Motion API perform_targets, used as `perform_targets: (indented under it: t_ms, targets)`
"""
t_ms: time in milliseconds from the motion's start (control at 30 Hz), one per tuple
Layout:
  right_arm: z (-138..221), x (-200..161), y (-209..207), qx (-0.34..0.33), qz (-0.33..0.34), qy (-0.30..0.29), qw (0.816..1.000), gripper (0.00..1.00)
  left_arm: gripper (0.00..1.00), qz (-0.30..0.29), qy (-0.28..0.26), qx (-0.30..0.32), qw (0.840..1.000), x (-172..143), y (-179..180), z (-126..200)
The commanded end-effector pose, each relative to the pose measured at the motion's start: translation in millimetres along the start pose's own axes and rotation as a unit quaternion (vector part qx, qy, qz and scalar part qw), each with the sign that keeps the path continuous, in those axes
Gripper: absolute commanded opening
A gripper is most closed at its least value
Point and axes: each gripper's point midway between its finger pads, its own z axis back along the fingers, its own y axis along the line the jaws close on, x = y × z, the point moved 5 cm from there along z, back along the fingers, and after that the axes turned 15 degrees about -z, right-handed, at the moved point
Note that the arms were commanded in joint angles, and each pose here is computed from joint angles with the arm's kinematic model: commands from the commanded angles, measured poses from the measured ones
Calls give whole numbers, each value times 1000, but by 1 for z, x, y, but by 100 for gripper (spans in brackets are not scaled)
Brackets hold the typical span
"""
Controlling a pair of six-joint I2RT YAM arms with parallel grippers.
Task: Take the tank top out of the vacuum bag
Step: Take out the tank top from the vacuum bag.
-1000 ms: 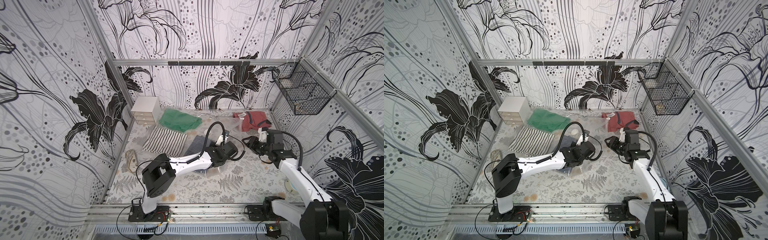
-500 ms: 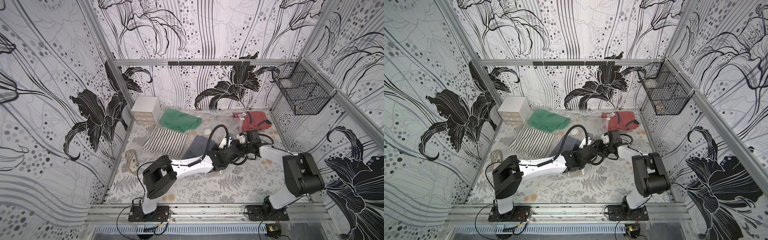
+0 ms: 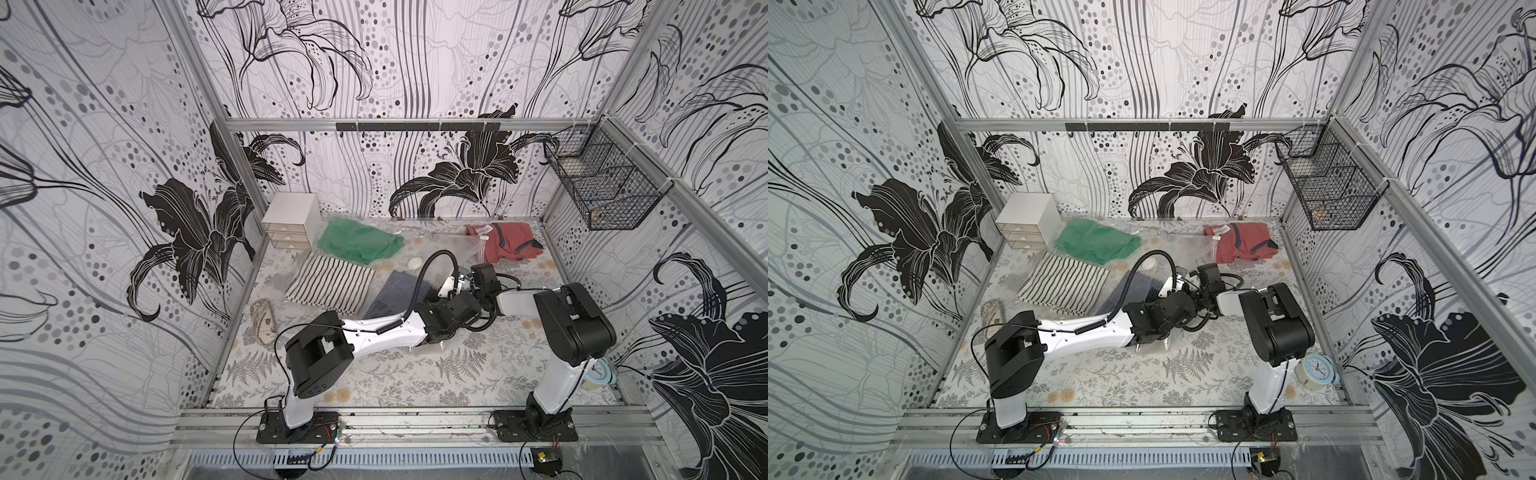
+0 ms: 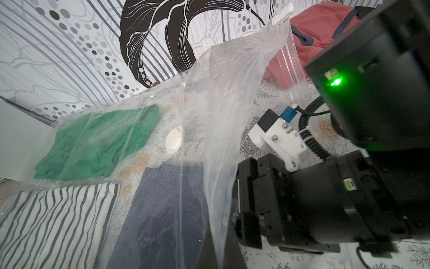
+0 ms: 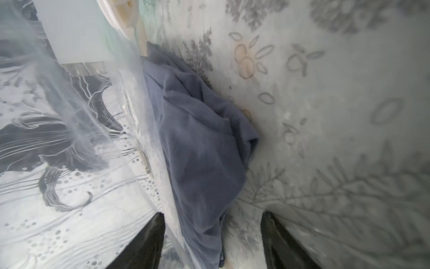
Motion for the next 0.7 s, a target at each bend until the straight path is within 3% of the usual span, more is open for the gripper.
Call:
perform_targets:
  t_ms: [0,267,600,667]
  targets:
    - [-19,-5,-18,-10,-39,11,999,68,0,20,-30,12,999,13,5,7]
    - [-33,4,-12,31,-57,3,998,61,0,20,-31,14,999,12,6,9]
    - [-33,8,1,49,-42,-13,998,16,0,21,-30,19,999,11,7,8]
    - [-31,8,3,51,-38,-16,998,0,0,21,-29,20,999,10,7,8]
